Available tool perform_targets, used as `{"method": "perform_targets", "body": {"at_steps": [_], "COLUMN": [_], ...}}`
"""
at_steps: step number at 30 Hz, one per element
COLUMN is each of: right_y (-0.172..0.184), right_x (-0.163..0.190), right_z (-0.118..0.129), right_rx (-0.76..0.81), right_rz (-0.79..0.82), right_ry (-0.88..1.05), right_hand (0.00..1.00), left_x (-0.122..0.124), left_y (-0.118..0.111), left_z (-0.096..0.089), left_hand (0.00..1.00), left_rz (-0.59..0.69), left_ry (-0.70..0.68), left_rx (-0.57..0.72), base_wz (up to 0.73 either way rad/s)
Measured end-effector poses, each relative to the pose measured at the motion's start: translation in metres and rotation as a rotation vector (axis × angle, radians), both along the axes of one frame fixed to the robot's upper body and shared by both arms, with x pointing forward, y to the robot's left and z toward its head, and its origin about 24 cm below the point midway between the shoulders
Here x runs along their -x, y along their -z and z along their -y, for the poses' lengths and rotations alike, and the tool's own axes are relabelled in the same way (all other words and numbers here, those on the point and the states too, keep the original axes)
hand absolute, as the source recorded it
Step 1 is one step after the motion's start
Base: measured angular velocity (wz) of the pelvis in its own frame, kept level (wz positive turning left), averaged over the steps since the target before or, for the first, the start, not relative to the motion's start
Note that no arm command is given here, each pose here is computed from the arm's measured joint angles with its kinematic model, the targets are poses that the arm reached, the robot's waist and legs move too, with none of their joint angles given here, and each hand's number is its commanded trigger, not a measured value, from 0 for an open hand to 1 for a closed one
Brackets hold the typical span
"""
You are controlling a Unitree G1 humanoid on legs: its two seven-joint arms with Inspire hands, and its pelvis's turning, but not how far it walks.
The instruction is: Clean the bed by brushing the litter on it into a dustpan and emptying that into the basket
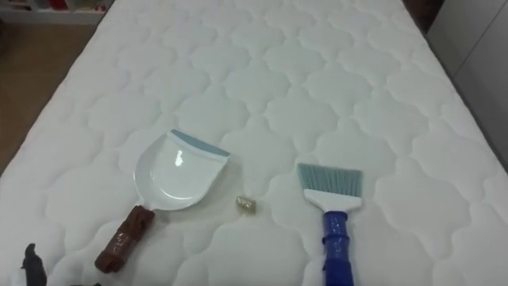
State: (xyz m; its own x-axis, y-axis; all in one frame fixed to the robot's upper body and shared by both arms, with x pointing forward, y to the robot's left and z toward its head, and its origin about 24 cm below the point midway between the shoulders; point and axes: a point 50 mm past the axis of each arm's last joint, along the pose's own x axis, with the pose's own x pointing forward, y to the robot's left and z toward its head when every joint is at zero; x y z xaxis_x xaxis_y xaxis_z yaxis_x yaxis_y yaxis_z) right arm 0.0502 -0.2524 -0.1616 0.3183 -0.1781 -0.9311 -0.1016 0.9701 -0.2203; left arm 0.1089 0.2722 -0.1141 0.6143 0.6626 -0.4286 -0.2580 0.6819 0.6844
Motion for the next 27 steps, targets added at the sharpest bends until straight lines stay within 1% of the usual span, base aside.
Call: {"method": "perform_targets", "body": {"at_steps": [3,7,13,17,20,24,27], "right_y": [0.000,0.000,-0.001,-0.001,-0.002,-0.002,-0.002], "right_x": [-0.001,-0.001,-0.004,-0.008,-0.014,-0.019,-0.026], "right_z": [0.000,0.000,0.001,0.001,0.001,0.001,-0.001], "right_rx": [-0.014,-0.012,-0.008,-0.006,-0.003,-0.012,-0.013], "right_rz": [-0.002,-0.003,0.007,0.017,0.029,0.024,0.030], "right_ry": [-0.009,-0.010,-0.007,-0.007,-0.006,0.027,0.022], "right_hand": [0.00,0.00,0.00,0.00,0.00,0.00,0.00], "left_x": [-0.005,-0.010,-0.025,-0.039,-0.050,-0.058,-0.072], "left_y": [-0.002,-0.005,-0.010,-0.012,-0.016,-0.013,-0.018], "left_z": [0.002,0.004,0.009,0.015,0.016,0.017,0.020], "left_hand": [0.00,0.00,0.00,0.00,0.00,0.00,0.00], "left_rz": [0.022,0.058,0.090,0.113,0.138,0.118,0.143], "left_ry": [0.019,0.008,0.052,0.093,0.101,0.101,0.117], "left_rx": [0.000,0.025,0.027,0.039,0.038,0.042,0.043], "base_wz": [0.00,0.00,0.00,0.00,0.00,-0.01,0.00]}}
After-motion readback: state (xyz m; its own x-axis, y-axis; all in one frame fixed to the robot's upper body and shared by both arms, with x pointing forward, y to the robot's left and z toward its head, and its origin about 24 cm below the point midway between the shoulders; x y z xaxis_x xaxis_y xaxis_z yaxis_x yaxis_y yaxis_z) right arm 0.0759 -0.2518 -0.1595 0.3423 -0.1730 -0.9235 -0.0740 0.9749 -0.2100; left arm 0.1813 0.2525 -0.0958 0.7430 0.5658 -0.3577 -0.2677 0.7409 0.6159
